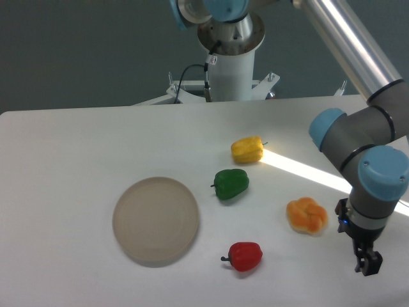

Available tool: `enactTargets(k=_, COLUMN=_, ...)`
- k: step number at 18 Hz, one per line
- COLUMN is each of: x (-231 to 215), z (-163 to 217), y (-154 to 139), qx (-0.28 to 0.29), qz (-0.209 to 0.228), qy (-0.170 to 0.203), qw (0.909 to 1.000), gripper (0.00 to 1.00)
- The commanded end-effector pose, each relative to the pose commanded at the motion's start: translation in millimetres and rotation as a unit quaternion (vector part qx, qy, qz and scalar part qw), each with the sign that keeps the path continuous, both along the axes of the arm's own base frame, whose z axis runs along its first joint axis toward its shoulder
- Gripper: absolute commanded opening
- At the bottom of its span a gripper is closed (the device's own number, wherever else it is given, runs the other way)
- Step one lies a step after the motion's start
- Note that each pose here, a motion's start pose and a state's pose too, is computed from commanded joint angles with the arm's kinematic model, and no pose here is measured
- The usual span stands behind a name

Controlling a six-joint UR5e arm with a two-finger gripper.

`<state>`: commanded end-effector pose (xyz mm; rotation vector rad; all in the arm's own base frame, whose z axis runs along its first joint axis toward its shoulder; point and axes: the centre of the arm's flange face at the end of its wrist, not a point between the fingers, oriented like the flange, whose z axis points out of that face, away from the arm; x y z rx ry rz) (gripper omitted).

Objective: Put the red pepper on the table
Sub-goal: 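Open the gripper, release the red pepper, and lift the arm away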

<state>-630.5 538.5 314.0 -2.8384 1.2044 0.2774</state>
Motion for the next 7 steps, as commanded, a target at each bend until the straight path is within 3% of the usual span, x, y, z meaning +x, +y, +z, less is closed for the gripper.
enactTargets(k=7, x=4.0, z=-0.7, y=1.8, qx=-0.001, qz=0.002, qy=-0.001, qw=1.0, gripper=1.0)
